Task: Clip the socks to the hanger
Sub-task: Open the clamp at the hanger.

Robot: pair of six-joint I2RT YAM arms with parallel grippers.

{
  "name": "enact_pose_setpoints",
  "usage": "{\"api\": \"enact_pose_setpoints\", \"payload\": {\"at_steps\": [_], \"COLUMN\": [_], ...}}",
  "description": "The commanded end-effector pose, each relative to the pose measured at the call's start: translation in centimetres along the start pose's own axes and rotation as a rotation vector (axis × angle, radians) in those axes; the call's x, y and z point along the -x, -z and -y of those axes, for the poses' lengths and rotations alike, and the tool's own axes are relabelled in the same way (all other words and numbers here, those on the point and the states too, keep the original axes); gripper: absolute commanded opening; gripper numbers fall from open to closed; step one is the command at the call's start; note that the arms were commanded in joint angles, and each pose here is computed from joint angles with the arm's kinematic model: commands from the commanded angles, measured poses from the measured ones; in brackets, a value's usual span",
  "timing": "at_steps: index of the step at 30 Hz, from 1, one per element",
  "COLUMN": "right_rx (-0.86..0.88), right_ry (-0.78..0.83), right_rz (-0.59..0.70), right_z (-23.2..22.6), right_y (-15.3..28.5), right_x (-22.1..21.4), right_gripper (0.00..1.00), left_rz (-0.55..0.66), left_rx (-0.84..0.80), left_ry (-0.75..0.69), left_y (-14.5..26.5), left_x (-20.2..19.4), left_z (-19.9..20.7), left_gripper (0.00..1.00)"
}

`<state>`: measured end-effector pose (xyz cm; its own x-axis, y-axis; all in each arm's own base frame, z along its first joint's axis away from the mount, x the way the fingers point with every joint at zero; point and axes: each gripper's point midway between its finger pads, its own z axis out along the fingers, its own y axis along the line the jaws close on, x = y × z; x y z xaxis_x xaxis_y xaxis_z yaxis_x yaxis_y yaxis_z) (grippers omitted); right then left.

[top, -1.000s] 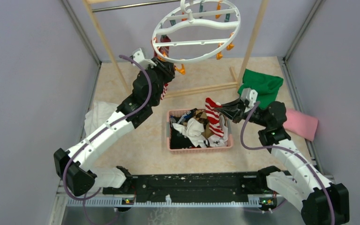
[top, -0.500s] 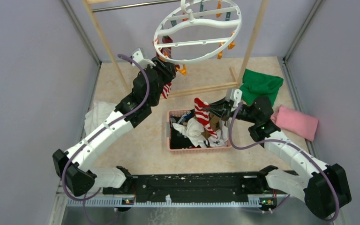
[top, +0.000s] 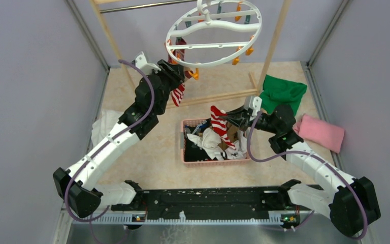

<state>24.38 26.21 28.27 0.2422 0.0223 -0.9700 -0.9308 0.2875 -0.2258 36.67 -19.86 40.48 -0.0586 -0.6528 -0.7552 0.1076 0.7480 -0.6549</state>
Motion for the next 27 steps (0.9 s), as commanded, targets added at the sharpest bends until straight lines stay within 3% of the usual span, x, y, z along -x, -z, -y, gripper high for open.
{"api": "enact_pose_setpoints", "payload": {"at_steps": [1,9,20,27], "right_rx": [-0.002,-0.005,0.001,0.006], "right_ry": [0.072,0.076,0.059,0.053], "right_rz": [0.060,0.064,0.070,0.075], "right_z": [0.26,0.21,0.04,0.04], "right_y": [-0.41,-0.33,-0.37,-0.51], "right_x": [2.52,2.51,2.54,2.63], "right_gripper": [0.00,0.00,0.00,0.00], "left_rz": [0.035,0.032,0.025,0.027], "left_rx": [-0.073,-0.071,-0.095,-0.104], "left_ry": [0.010,-0.009,-0.001,0.006], "left_y": [-0.40,-1.09,-1.07,-1.03], "left_x": [1.09,1.07,1.20,1.29], "left_z": [1.60,1.73,2.38,2.55], "left_gripper": [0.52,0.51,0.22,0.13]}}
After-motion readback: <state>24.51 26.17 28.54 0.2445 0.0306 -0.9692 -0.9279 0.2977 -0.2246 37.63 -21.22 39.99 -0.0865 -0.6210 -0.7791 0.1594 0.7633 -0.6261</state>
